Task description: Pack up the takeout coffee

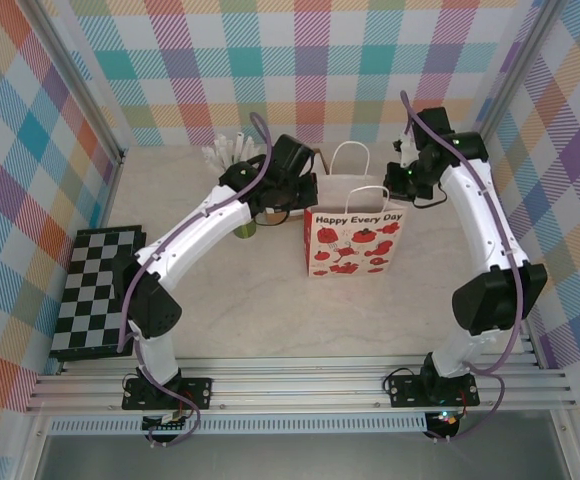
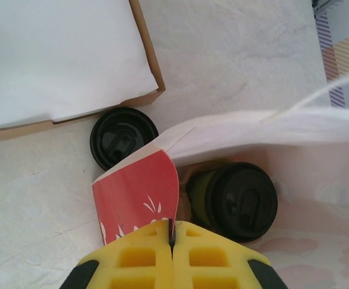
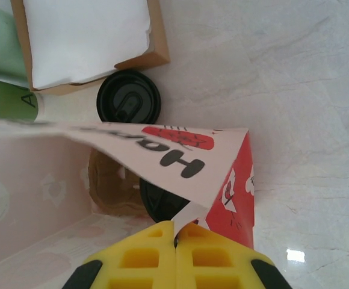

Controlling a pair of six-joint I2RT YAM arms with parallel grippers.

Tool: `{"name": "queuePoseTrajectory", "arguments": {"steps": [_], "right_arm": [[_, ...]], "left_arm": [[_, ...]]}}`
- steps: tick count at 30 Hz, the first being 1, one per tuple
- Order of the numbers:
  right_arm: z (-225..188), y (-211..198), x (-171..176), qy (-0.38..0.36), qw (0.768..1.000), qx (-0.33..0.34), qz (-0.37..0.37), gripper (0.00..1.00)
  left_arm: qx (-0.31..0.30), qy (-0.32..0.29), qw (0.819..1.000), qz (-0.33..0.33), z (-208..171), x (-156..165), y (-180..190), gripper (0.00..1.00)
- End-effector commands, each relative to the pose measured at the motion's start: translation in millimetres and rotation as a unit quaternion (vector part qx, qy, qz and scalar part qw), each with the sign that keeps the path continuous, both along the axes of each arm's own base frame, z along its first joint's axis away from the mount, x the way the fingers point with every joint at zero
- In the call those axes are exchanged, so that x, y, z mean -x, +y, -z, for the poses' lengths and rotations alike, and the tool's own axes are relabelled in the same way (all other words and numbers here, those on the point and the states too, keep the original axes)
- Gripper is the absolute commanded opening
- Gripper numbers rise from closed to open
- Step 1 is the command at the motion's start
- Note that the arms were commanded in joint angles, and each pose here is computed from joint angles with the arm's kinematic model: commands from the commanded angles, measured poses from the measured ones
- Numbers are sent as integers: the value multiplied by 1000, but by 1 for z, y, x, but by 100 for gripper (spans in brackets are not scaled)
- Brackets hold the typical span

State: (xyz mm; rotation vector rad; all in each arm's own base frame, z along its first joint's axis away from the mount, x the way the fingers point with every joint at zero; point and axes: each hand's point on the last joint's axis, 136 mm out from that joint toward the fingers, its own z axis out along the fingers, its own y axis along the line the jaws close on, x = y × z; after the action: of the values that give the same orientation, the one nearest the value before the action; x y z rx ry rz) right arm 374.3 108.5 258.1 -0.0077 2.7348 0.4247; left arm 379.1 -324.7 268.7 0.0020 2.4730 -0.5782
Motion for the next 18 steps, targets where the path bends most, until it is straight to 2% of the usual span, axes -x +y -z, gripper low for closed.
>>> {"name": "queuePoseTrajectory", "arguments": {"steps": [1,6,13,15,16,18], "right_arm": [[-5,-2,11,10,1000,3,-4,4],[-11,-4,28,10,1000,2,-4,9],[-9,-17,37,12,999,30,10,12],[-11,-19,36,11,999,37,12,12],[-13,-20,35,8,999,38,15,15],[-21,-19,33,-5,999,31,20,24]], "left_arm": [[-5,-8,1000,7,-11,1,0,2],[-10,-1,1000,14,-11,8,4,7],[-7,-7,999,32,-24,18,9,23],[-3,-13,999,42,-31,23,11,30],[-3,-16,999,41,-36,24,16,36],[-4,-30,999,33,-49,24,32,56]]}}
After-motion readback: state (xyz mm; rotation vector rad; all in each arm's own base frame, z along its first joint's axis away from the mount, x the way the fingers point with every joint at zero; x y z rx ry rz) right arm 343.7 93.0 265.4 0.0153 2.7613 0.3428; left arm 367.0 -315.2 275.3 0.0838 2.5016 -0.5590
